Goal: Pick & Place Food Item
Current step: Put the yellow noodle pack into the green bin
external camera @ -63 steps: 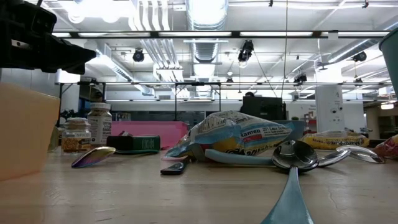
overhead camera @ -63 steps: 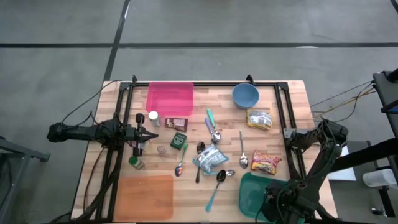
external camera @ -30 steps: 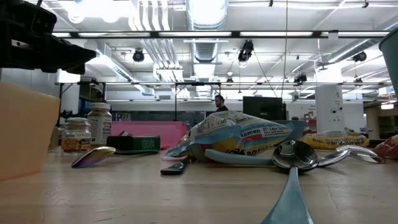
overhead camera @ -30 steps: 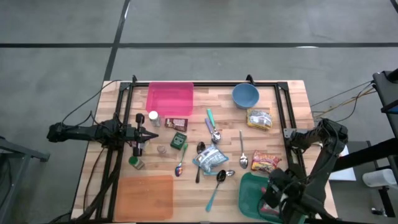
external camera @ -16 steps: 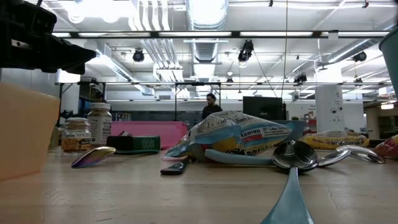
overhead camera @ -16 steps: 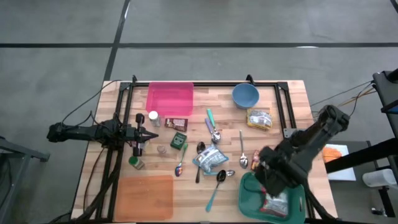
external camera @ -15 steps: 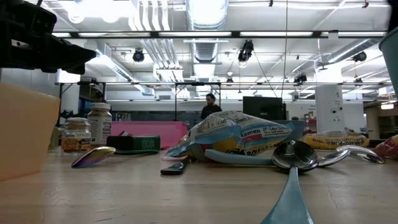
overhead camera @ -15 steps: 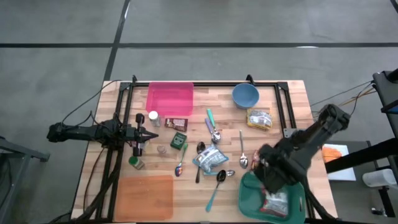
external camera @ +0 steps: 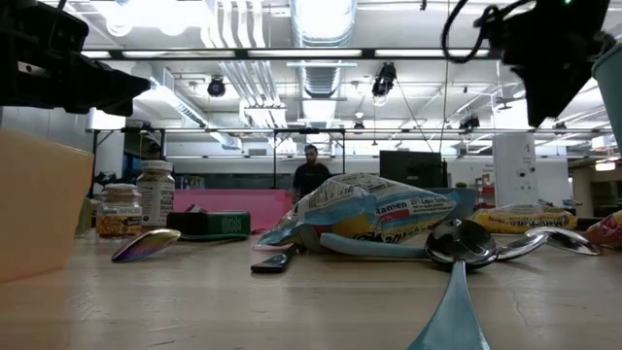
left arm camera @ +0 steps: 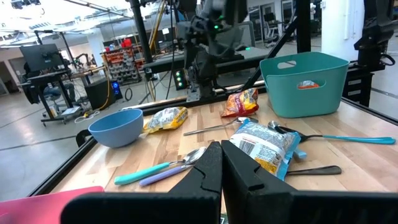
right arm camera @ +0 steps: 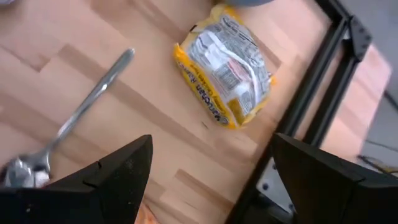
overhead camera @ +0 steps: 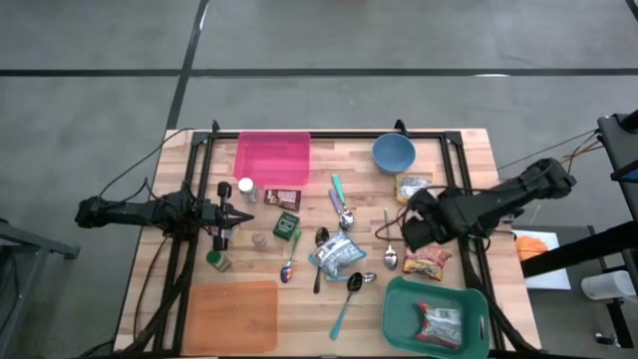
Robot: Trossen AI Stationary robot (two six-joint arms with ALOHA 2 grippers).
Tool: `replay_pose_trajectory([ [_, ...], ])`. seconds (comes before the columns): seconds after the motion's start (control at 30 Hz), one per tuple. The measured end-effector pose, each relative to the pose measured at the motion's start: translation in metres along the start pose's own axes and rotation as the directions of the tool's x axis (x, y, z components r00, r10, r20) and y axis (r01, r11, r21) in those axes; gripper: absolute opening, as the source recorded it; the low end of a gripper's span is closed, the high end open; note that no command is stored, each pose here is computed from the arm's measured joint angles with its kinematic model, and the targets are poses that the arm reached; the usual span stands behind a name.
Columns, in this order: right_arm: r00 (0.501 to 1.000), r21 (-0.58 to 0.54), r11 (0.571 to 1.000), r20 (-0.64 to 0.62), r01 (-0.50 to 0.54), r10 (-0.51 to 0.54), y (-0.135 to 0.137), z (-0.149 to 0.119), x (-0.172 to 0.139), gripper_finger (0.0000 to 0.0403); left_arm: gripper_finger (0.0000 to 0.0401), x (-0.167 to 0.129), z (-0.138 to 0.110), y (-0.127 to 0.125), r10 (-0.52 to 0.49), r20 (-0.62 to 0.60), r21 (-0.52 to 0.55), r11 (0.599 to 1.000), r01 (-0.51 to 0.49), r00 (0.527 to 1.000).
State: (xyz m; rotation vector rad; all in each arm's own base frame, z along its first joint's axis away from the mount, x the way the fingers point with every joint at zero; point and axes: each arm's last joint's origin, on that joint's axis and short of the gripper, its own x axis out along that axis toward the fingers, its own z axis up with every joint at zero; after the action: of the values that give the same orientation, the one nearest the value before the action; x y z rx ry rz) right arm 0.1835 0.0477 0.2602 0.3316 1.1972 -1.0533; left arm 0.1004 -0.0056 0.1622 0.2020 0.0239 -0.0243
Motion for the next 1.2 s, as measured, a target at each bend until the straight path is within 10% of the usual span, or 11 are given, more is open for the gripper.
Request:
replay_pose_trajectory([
  [1.2,0.988,0.088,0.996,-0.151,-0.032,0.046,-0.037,0.011,0.106,0.0325,0.0000,0.000,0.000,0.000,0.000,0.000,0.000,1.000,0.000,1.000],
])
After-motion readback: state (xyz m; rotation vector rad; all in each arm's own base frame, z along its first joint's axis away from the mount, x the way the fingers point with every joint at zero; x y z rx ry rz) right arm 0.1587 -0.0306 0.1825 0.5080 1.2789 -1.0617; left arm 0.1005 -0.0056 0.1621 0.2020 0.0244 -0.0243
